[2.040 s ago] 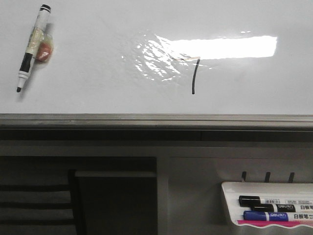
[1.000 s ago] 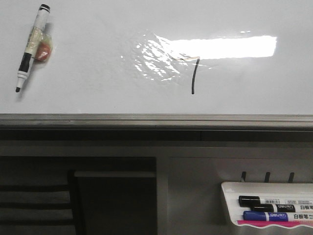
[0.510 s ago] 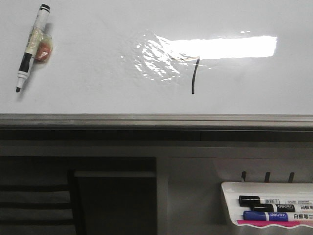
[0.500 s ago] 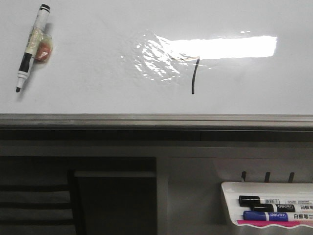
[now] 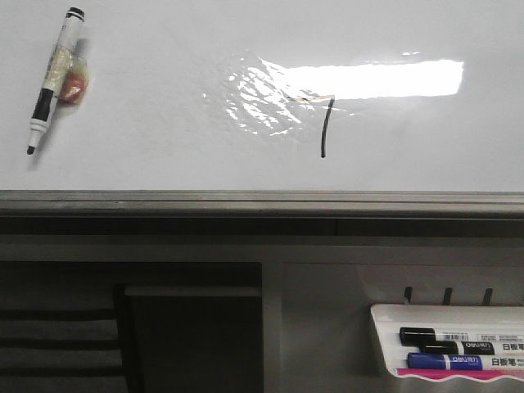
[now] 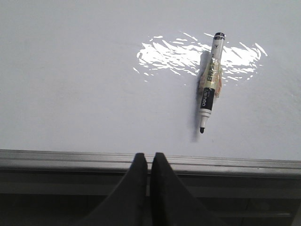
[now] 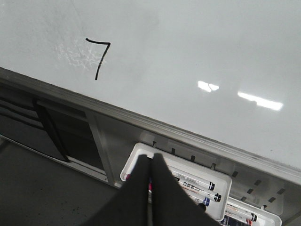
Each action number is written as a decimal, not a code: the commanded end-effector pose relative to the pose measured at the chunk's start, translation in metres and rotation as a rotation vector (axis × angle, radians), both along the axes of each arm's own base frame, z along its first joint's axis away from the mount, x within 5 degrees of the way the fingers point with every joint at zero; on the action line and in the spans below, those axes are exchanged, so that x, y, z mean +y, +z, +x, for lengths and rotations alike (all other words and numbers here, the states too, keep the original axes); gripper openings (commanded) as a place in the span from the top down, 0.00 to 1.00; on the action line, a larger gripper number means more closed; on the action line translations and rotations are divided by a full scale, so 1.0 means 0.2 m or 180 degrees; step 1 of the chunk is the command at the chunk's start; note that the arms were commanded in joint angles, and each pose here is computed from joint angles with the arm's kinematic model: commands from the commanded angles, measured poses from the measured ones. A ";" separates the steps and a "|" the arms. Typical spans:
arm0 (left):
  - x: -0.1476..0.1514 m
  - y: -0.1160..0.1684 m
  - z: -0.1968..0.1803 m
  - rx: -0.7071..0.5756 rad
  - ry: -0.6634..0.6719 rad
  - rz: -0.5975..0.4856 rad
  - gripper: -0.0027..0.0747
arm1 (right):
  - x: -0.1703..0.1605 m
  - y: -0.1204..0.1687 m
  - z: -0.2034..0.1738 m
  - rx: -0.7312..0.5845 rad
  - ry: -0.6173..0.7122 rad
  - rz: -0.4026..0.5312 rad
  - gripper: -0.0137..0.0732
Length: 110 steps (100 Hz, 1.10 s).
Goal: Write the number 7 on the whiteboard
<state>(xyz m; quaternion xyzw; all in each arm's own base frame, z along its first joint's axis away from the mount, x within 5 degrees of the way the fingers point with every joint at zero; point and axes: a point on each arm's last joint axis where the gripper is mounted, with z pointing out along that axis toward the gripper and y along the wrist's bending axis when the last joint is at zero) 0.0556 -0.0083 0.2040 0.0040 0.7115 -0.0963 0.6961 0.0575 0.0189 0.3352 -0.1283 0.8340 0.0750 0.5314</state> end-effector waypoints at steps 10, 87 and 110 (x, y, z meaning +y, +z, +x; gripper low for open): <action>0.00 -0.01 0.00 -0.0214 0.0023 -0.0083 0.99 | 0.00 0.06 0.01 -0.0275 -0.0031 0.0062 0.92; 0.00 -0.01 0.00 -0.0214 0.0023 -0.0083 0.99 | -0.08 -0.44 -0.04 -0.1435 -0.0786 0.0138 0.92; 0.00 -0.01 0.00 -0.0214 0.0023 -0.0083 0.99 | -0.10 -0.66 -0.01 -0.1673 -0.0945 0.0278 0.92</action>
